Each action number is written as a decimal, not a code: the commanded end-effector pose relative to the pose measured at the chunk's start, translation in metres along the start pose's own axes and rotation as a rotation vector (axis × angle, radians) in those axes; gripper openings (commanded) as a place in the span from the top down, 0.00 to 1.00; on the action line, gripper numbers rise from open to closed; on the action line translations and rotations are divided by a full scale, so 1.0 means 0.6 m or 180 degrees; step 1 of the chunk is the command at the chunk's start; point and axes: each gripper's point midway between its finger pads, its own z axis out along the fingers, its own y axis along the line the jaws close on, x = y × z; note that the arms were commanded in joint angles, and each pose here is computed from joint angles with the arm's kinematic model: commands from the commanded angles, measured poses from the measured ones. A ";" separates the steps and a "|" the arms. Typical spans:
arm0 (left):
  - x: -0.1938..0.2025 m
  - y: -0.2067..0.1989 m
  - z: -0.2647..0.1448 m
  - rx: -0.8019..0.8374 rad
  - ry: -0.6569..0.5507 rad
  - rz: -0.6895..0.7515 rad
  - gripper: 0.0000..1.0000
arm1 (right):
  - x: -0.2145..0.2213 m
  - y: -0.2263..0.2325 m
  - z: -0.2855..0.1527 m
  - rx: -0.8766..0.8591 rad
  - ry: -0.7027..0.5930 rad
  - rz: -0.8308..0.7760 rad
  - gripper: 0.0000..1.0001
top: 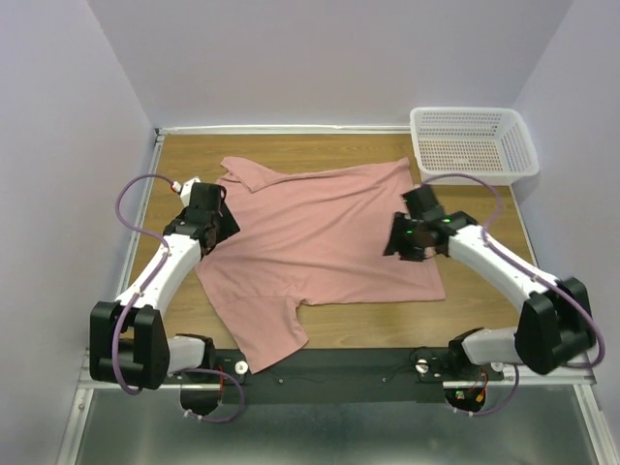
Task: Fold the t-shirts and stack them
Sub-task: Flatten the tshirt out
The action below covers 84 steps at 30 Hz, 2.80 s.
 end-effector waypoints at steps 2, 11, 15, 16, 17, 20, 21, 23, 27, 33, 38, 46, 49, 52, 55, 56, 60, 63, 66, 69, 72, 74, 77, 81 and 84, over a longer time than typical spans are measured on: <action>-0.016 -0.001 -0.023 -0.0104 -0.0120 -0.0007 0.23 | 0.109 0.155 0.005 -0.0524 0.0362 -0.1250 0.44; 0.007 -0.011 0.003 -0.0015 0.0055 0.0223 0.23 | 0.121 0.151 0.066 0.0064 0.0110 -0.1464 0.45; 0.026 -0.003 0.012 -0.0035 0.0139 0.0221 0.23 | 0.141 0.140 0.067 0.0020 0.0256 -0.1532 0.45; 0.031 -0.004 0.012 -0.0015 0.0158 0.0226 0.23 | 0.147 0.139 0.066 -0.0016 0.0301 -0.1584 0.45; 0.033 -0.002 0.012 -0.0013 0.0160 0.0222 0.23 | 0.158 0.143 0.063 -0.0087 0.0373 -0.1622 0.45; 0.043 0.001 0.013 0.0000 0.0192 0.0226 0.23 | 0.172 0.170 0.047 -0.0241 0.0368 -0.1779 0.45; 0.044 0.003 0.012 -0.0005 0.0200 0.0224 0.23 | 0.188 0.189 0.039 -0.0331 0.0381 -0.1889 0.45; 0.037 0.003 0.006 -0.0010 0.0158 0.0202 0.23 | 0.209 0.229 0.031 -0.0485 0.0411 -0.1992 0.44; 0.005 0.003 -0.016 -0.0006 -0.0019 0.0133 0.23 | 0.238 0.273 0.047 -0.0497 0.0401 -0.2247 0.44; -0.024 0.015 -0.043 -0.0070 -0.0197 0.0116 0.23 | 0.308 0.289 0.082 -0.0428 0.0573 -0.2546 0.44; -0.025 0.027 -0.064 -0.0043 -0.0291 0.0039 0.23 | 0.369 0.272 0.084 -0.0363 0.0743 -0.2666 0.44; -0.027 0.023 -0.094 0.0169 -0.0374 -0.0012 0.22 | 0.375 0.258 0.043 -0.0379 0.0743 -0.2398 0.44; -0.017 0.018 -0.089 0.0254 -0.0338 0.0014 0.21 | 0.352 0.276 0.023 -0.0426 0.0568 -0.2333 0.43; -0.009 0.016 -0.078 0.0269 -0.0307 0.0026 0.20 | 0.293 0.301 -0.001 -0.0462 0.0239 -0.2274 0.40; -0.014 0.010 -0.068 0.0260 -0.0289 0.0023 0.19 | 0.204 0.292 -0.007 -0.0442 0.0056 -0.2002 0.39; -0.024 0.003 -0.069 0.0288 -0.0321 -0.0002 0.19 | 0.152 0.269 0.000 -0.0328 -0.0049 -0.1809 0.39; -0.029 -0.018 -0.043 0.0312 -0.0209 -0.0036 0.20 | 0.040 0.201 0.021 -0.0096 -0.0144 -0.1528 0.40; -0.024 -0.032 -0.011 0.0286 -0.0062 -0.0007 0.21 | -0.018 0.146 0.042 0.0078 -0.0164 -0.1305 0.40; -0.030 -0.047 0.023 0.0237 0.0004 -0.0008 0.25 | -0.050 0.113 0.065 0.0115 -0.0151 -0.1157 0.40; -0.038 -0.055 0.050 0.0154 0.0040 -0.0006 0.26 | -0.079 0.099 0.086 0.0105 -0.0166 -0.1003 0.41; -0.043 -0.065 0.080 0.0079 0.0109 0.0041 0.26 | -0.097 0.088 0.108 0.0189 -0.0143 -0.0895 0.40; -0.041 -0.069 0.105 0.0015 0.0180 0.0093 0.26 | -0.102 0.085 0.121 0.0218 -0.0148 -0.0879 0.40; -0.022 -0.062 0.135 -0.0101 0.0328 0.0126 0.27 | -0.104 0.074 0.142 0.0312 -0.0120 -0.0870 0.40; 0.001 -0.037 0.146 -0.0208 0.0472 0.0107 0.28 | -0.088 0.069 0.155 0.0316 -0.0001 -0.0849 0.40; 0.021 -0.007 0.148 -0.0307 0.0579 0.0095 0.28 | -0.069 0.058 0.157 0.0330 0.0089 -0.0835 0.40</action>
